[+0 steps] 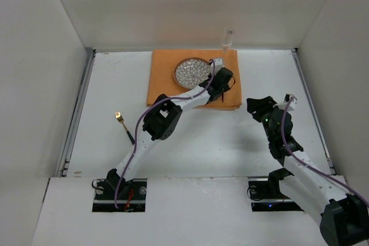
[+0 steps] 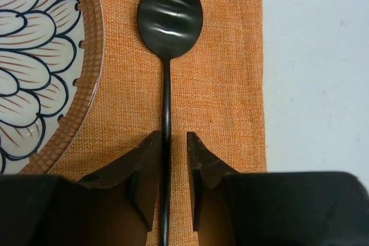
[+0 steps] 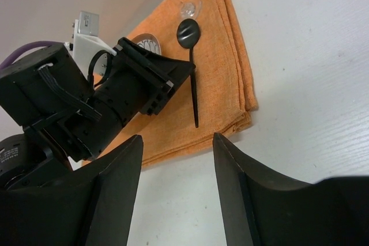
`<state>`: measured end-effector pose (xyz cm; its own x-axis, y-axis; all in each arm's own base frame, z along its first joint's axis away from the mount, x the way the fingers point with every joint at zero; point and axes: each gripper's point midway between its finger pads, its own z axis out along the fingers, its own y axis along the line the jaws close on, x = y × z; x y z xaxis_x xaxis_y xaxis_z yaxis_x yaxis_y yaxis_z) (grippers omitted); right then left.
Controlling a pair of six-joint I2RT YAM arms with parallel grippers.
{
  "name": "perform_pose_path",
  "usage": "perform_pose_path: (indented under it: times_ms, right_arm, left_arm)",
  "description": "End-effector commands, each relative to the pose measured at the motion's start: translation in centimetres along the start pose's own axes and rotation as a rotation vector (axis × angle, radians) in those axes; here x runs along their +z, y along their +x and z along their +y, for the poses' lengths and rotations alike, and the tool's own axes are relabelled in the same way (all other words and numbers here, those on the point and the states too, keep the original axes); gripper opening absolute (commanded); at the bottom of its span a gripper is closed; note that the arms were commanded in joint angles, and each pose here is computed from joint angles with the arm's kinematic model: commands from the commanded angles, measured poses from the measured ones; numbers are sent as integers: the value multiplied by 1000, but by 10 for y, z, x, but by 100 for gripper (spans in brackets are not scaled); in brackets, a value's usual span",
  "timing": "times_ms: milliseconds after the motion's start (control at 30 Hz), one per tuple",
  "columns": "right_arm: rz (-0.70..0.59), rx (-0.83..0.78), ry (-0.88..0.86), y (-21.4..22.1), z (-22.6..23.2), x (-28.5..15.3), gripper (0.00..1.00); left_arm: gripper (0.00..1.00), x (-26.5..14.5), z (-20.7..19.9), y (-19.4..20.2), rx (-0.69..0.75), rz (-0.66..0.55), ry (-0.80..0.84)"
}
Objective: Set the dinner table for one person
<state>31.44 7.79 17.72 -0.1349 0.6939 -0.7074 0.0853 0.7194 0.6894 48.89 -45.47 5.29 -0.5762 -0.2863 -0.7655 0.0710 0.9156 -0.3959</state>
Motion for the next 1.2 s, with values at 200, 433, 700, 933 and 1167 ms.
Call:
perform_pose_path:
  times_ms: [200, 433, 700, 933, 1167]
  right_arm:
    - [-52, 24, -37, -15, 9, -4, 58]
    - [-57, 30, -52, -17, 13, -5, 58]
    - [40, 13, -64, 10, 18, 8, 58]
    - [86, 2, -82, 24, 25, 12, 58]
    - [101, -14, -97, 28, 30, 13, 58]
  left_arm:
    - [32, -76, -38, -73, 12, -137, 118]
    - [40, -207, 15, -135, 23, -286, 150]
    - [52, -315, 258, -91, -40, -242, -380]
    - [49, -351, 373, -3, -185, -25, -674]
    - [44, -331, 402, 31, -271, 44, -729]
